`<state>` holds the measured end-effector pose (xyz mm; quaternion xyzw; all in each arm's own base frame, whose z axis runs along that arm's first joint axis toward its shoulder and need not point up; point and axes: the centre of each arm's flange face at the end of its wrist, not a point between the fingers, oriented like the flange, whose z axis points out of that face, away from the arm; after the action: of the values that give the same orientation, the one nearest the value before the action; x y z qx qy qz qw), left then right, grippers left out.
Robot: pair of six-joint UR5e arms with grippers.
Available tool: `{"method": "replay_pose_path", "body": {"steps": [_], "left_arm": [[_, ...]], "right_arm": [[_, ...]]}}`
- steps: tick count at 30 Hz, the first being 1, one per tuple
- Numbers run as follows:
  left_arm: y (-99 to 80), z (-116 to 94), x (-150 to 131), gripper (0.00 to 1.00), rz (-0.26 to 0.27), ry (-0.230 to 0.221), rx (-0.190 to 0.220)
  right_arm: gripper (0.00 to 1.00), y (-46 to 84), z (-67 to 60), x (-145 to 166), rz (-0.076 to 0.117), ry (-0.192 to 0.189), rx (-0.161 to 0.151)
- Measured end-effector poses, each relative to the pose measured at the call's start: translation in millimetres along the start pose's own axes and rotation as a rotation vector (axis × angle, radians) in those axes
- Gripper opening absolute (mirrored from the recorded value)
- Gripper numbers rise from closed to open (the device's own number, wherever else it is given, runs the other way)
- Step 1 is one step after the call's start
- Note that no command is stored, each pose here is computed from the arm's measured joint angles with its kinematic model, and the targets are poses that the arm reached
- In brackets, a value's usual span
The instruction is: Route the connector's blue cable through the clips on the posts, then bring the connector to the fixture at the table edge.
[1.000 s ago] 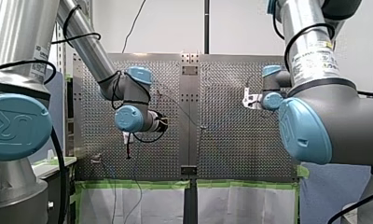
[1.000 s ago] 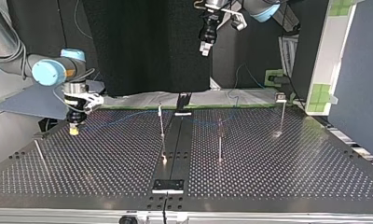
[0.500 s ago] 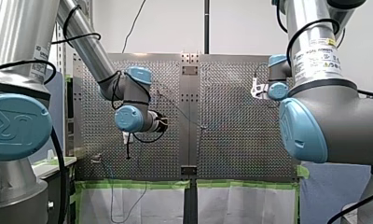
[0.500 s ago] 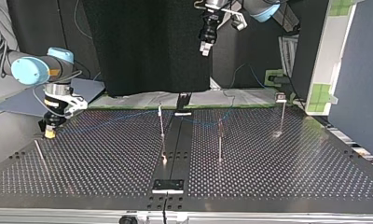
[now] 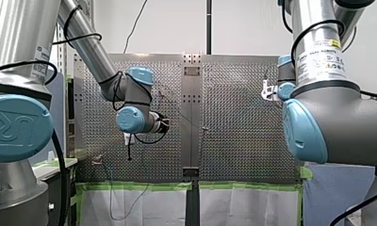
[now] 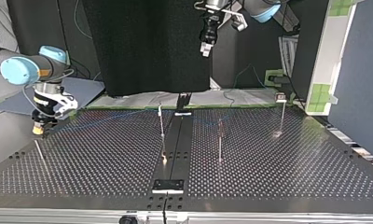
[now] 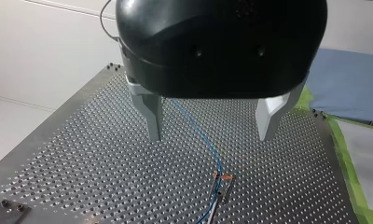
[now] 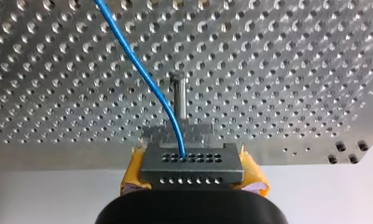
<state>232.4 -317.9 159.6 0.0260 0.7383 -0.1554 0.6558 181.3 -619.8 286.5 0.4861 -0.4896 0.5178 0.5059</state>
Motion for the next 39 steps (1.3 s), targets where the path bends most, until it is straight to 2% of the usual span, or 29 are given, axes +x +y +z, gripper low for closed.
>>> {"method": "replay_pose_path", "body": {"steps": [14,19,29,36,39], "left_arm": [[0.8,0,0,0.98,0.002,0.002,-0.002],[0.9,0,0,0.98,0.003,0.004,-0.001],[-0.1,-1,1,0.98,0.004,0.007,0.006],[-0.2,-2,2,0.98,0.008,0.017,0.007],[0.1,-3,2,0.98,0.011,0.024,0.008]], "right_arm": [[0.0,27.9,7.9,2,-0.003,-0.016,-0.045],[0.0,35.0,10.4,0,-0.003,-0.018,-0.05],[0.0,30.6,11.5,0,-0.006,-0.032,0.021],[0.0,27.8,15.6,10,0.001,-0.055,0.076],[0.0,29.9,19.7,16,0.006,-0.053,0.095]]}}
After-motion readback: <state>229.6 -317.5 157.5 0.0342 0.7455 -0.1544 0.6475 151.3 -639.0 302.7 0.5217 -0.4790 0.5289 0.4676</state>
